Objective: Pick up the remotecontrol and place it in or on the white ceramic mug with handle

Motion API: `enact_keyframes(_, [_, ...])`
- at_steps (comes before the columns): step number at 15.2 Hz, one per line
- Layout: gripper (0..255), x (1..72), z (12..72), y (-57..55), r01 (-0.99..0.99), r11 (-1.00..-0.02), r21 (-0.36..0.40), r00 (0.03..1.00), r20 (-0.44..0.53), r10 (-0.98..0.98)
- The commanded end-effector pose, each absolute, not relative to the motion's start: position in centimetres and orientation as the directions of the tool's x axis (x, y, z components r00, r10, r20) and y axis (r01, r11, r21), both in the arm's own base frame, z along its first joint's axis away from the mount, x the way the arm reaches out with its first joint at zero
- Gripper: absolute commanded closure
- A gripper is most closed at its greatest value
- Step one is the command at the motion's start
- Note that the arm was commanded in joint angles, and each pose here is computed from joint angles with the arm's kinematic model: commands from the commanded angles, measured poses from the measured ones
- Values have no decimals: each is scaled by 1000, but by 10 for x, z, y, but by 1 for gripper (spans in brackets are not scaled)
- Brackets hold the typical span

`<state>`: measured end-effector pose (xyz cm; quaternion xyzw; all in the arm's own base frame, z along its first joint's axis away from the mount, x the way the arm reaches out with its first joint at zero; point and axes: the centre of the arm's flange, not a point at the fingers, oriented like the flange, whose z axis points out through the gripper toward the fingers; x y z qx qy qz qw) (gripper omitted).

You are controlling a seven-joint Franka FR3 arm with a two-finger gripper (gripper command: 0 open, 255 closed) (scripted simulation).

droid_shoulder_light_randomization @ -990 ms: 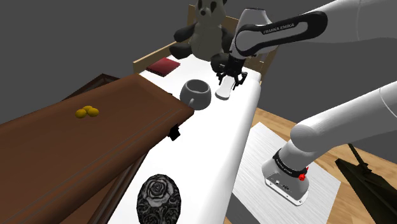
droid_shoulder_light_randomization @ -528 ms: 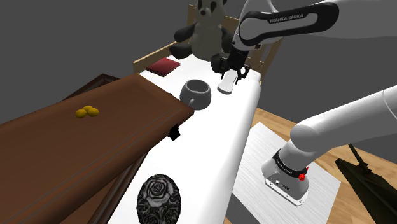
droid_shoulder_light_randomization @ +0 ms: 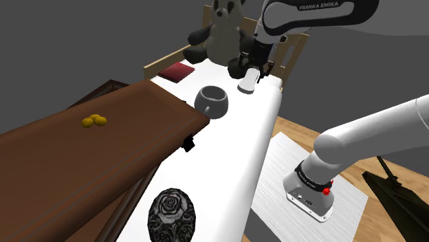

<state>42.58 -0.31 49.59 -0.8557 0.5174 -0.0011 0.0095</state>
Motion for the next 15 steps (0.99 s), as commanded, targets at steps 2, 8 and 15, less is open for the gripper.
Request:
enact_keyframes(2, [255,430,505,9,-885,-464,-17,465,-8,-885])
enact_keyframes(8, [255,460,509,82,-885,-464,-17,465,-8,-885])
enact_keyframes(15, [255,488,502,150,-885,-464,-17,465,-8,-885])
